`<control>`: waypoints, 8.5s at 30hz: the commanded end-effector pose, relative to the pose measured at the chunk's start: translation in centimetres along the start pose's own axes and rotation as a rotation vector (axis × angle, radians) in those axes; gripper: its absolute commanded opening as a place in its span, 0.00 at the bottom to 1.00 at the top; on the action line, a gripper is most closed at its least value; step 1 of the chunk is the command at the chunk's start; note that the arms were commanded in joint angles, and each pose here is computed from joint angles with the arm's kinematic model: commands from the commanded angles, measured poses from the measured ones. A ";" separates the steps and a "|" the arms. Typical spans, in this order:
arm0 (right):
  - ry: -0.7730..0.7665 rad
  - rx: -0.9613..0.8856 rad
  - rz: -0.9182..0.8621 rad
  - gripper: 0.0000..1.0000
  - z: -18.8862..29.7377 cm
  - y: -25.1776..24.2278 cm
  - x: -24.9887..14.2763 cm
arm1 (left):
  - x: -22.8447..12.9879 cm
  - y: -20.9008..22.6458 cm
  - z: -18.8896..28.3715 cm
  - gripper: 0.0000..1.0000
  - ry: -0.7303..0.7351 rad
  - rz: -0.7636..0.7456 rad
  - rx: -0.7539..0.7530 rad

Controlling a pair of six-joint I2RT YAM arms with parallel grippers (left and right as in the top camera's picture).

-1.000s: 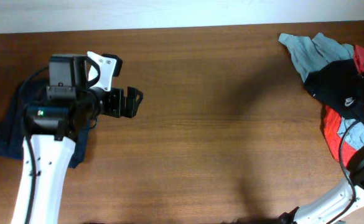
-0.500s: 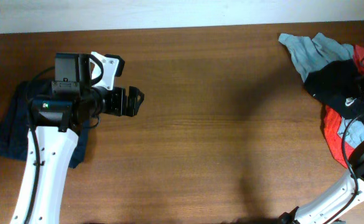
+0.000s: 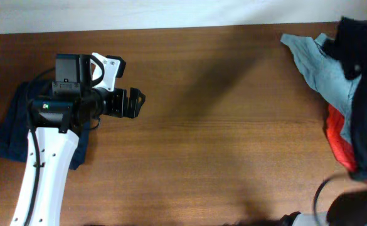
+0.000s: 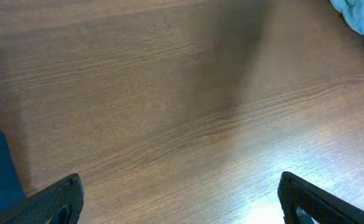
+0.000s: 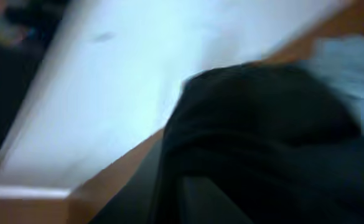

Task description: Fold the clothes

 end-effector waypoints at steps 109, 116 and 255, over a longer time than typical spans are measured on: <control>0.639 -0.545 0.300 0.15 -0.1 -1.7 -25.8 | 2.1 1.4 -1.8 0.99 0.212 0.039 0.046; 0.629 -0.540 0.302 0.04 0.1 -1.5 -25.7 | 1.8 0.7 -2.2 0.99 0.235 0.036 0.007; 0.695 -0.596 0.324 0.63 0.1 -1.5 -25.2 | -3.1 5.5 -22.3 0.01 0.417 -0.205 0.143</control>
Point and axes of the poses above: each gripper's point midway between its finger pads, its own z axis back along the fingers, its own y axis along the line the jaws close on, x = y × z, the point moved 8 cm from there along z, back along the fingers, and after that the axes turned 3 degrees about -z, right-handed, at the moved point
